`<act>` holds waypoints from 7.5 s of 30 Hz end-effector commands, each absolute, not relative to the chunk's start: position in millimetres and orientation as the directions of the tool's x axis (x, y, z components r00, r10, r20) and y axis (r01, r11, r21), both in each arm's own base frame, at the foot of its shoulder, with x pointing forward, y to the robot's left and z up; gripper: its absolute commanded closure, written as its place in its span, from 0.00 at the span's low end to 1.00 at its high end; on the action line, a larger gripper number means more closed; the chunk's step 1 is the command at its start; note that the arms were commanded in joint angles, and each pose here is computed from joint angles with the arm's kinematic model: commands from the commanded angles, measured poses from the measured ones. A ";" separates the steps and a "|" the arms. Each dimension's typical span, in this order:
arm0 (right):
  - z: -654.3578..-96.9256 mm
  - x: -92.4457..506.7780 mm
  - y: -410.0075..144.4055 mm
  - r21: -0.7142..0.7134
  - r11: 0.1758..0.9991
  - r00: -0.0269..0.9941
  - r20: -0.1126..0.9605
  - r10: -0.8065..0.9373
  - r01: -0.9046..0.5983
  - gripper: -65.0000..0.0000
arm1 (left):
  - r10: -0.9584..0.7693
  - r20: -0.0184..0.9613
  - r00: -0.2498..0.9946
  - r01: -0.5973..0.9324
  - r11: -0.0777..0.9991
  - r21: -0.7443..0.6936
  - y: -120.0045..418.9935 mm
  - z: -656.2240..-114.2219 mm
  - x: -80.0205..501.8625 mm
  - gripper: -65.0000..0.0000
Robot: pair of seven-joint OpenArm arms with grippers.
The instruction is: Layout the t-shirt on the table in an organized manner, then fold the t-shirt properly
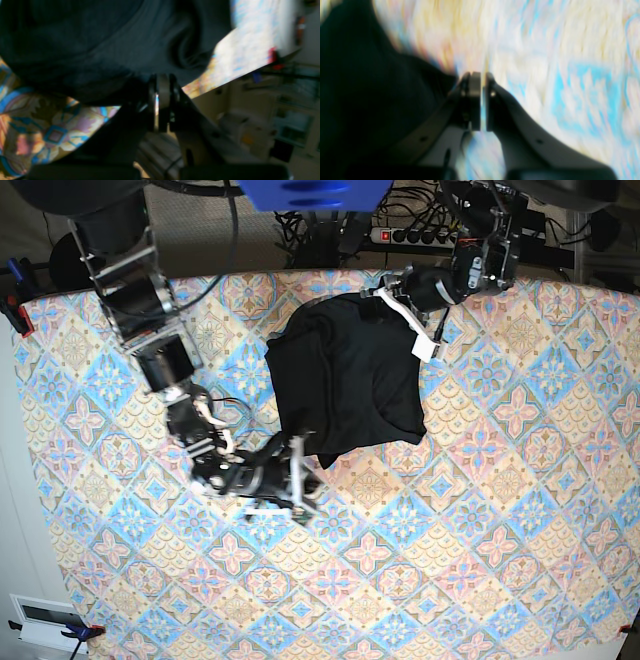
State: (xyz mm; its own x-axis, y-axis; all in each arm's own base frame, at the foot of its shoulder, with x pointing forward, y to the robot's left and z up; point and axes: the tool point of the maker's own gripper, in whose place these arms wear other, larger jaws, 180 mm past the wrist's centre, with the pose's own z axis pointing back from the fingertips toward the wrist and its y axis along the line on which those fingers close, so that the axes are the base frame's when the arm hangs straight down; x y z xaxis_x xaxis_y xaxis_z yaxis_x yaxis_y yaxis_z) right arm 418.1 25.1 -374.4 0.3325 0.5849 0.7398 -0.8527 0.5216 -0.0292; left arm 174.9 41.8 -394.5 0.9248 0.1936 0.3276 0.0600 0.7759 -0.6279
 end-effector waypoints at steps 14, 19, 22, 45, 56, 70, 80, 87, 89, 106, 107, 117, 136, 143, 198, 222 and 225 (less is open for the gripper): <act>-403.6 418.1 34.9 -0.144 0.439 0.256 0.637 0.727 -0.887 0.97 | 0.196 0.374 0.906 0.042 0.839 -0.542 61.0 -415.8 213.1 1.00; -402.6 421.3 -15.8 -0.221 0.443 0.263 0.552 0.791 -0.869 0.97 | 0.185 0.383 0.905 0.031 0.870 -0.493 73.1 -428.9 236.0 1.00; -412.3 397.1 -29.5 -0.233 0.425 0.257 0.521 0.814 -0.875 0.97 | 0.186 0.408 0.894 0.041 0.872 -0.488 74.6 -423.9 253.1 1.00; -384.0 333.4 -79.7 -0.347 0.425 0.227 0.486 0.844 -0.836 0.98 | 0.374 0.584 0.720 -0.007 0.846 -0.533 117.4 -362.2 375.7 1.00; -389.7 367.2 -118.6 -0.295 0.607 0.407 0.523 0.749 -0.738 0.98 | 0.515 0.437 0.738 -0.137 0.748 -0.649 143.4 -381.5 301.0 1.00; -411.9 365.5 -79.0 -0.193 0.612 0.440 0.536 0.720 -0.767 0.98 | 0.488 0.360 0.795 -0.185 0.761 -0.622 97.2 -428.1 312.9 1.00; -415.5 312.4 -63.6 -0.179 0.581 0.417 0.537 0.734 -0.794 0.98 | 0.409 0.396 0.822 -0.108 0.795 -0.597 61.4 -440.1 355.4 1.00; -389.9 312.2 -58.8 -0.230 0.576 0.371 0.570 0.733 -0.785 1.00 | 0.352 0.446 0.823 -0.036 0.816 -0.577 40.7 -434.3 378.0 1.00; -379.9 316.8 -65.4 -0.247 0.598 0.372 0.589 0.717 -0.762 1.00 | 0.346 0.473 0.810 -0.006 0.812 -0.583 39.0 -419.9 382.4 1.00; -319.8 293.1 11.7 -0.008 0.719 0.386 0.839 0.382 -0.695 1.00 | 0.594 0.510 0.623 -0.262 0.772 -0.579 196.6 -380.1 320.9 1.00; -315.7 294.0 21.7 0.017 0.720 0.388 0.851 0.354 -0.694 1.00 | 0.598 0.520 0.610 -0.268 0.773 -0.575 202.6 -376.5 317.3 1.00; -347.0 316.6 65.7 0.135 0.663 0.445 0.834 0.326 -0.737 1.00 | 0.629 0.537 0.562 -0.342 0.768 -0.542 235.4 -375.2 284.3 1.00; -370.3 311.8 136.9 0.245 0.481 0.448 0.815 0.368 -0.842 1.00 | 0.680 0.501 0.536 -0.340 0.716 -0.609 233.8 -369.9 282.5 1.00; -382.9 317.5 135.3 0.287 0.535 0.501 0.808 0.310 -0.794 1.00 | 0.682 0.496 0.537 -0.345 0.714 -0.609 233.5 -372.3 279.4 1.00; -373.5 306.8 -60.3 0.033 0.780 0.508 0.775 0.375 -0.625 1.00 | 0.549 0.508 0.664 -0.178 0.776 -0.605 174.7 -354.2 279.8 1.00; -408.5 101.4 -179.5 0.039 0.933 0.816 0.499 0.292 -0.357 1.00 | 0.390 0.397 0.831 -0.208 0.879 -0.429 188.7 -375.4 140.4 1.00; -413.1 74.7 -187.0 0.047 0.939 0.850 0.443 0.286 -0.340 1.00 | 0.393 0.350 0.851 -0.251 0.888 -0.386 201.7 -382.7 113.0 1.00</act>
